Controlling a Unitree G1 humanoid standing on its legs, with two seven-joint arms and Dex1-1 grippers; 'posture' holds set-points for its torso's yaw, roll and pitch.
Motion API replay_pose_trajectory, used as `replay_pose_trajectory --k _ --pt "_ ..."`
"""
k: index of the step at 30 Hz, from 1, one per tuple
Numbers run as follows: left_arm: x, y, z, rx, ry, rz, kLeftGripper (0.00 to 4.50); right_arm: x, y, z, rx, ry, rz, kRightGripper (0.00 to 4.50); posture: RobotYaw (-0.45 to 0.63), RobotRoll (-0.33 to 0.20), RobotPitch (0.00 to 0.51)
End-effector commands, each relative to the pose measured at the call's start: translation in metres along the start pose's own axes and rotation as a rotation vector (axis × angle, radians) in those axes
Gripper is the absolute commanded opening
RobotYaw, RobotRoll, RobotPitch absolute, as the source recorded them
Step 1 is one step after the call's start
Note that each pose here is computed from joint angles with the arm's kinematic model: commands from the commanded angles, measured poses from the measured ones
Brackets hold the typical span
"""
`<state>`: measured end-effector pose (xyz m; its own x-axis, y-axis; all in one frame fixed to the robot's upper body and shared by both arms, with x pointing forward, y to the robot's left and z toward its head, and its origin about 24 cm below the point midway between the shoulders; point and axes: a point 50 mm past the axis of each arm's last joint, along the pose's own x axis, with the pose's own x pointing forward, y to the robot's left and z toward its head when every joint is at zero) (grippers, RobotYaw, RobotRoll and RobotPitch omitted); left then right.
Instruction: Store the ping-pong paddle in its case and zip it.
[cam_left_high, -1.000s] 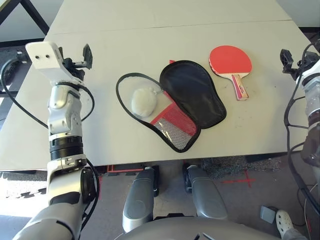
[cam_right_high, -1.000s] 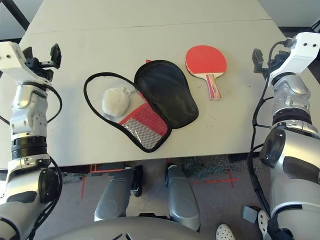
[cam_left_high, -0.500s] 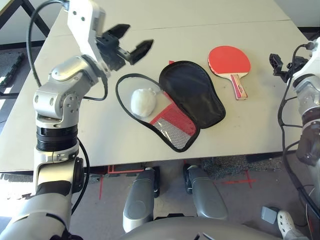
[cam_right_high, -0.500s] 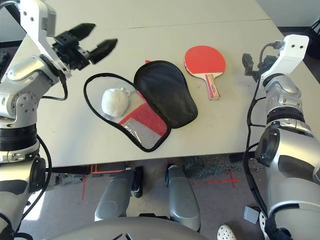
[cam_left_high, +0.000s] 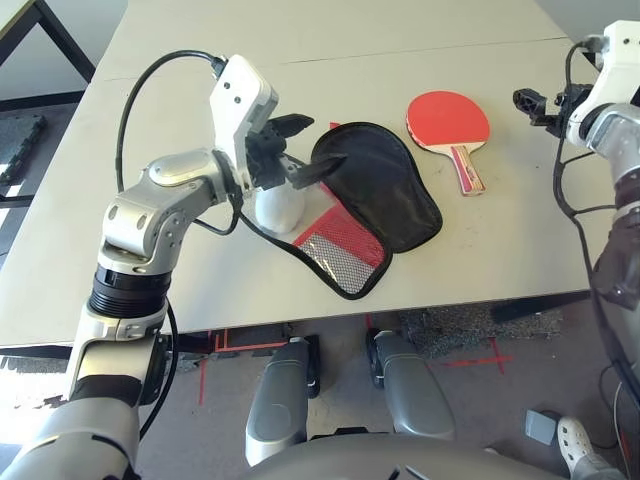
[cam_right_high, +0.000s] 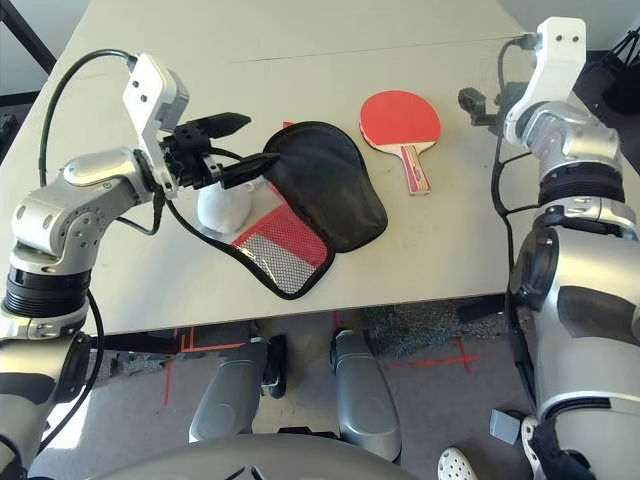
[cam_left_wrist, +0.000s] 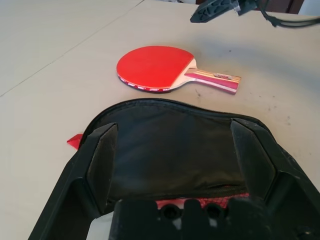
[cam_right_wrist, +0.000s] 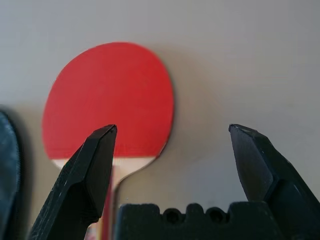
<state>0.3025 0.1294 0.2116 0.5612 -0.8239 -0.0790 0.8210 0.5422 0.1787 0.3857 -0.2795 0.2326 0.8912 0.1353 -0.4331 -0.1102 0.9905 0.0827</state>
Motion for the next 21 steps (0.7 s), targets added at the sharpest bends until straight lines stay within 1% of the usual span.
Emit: replay_pose_trajectory --k 1,5,8,14,17,21 --pt "0.001 -0.001 -0.007 -0.002 0.020 -0.006 4.50 -0.008 0.008 0.001 -0.024 0.127 0.002 4.47 0.02 0.000 0.192" --pt "0.001 -0.002 -0.008 0.001 0.024 -0.004 4.50 -0.009 0.021 0.001 -0.050 0.219 0.031 4.47 0.03 0.000 0.196" --pt "0.000 -0.003 -0.009 0.004 0.030 -0.001 4.50 -0.003 0.032 -0.004 -0.101 0.274 0.048 4.47 0.04 0.000 0.199" --pt "0.000 -0.005 -0.010 0.006 0.032 0.001 4.50 0.012 0.038 -0.021 -0.150 0.317 0.030 4.47 0.05 0.000 0.205" --pt "0.000 -0.005 -0.011 0.007 0.033 0.007 4.50 0.022 0.042 -0.030 -0.152 0.331 0.020 4.47 0.06 0.000 0.208" --pt "0.001 -0.005 -0.012 0.009 0.034 0.011 4.50 0.028 0.049 -0.037 -0.149 0.352 0.021 4.47 0.06 0.000 0.210"
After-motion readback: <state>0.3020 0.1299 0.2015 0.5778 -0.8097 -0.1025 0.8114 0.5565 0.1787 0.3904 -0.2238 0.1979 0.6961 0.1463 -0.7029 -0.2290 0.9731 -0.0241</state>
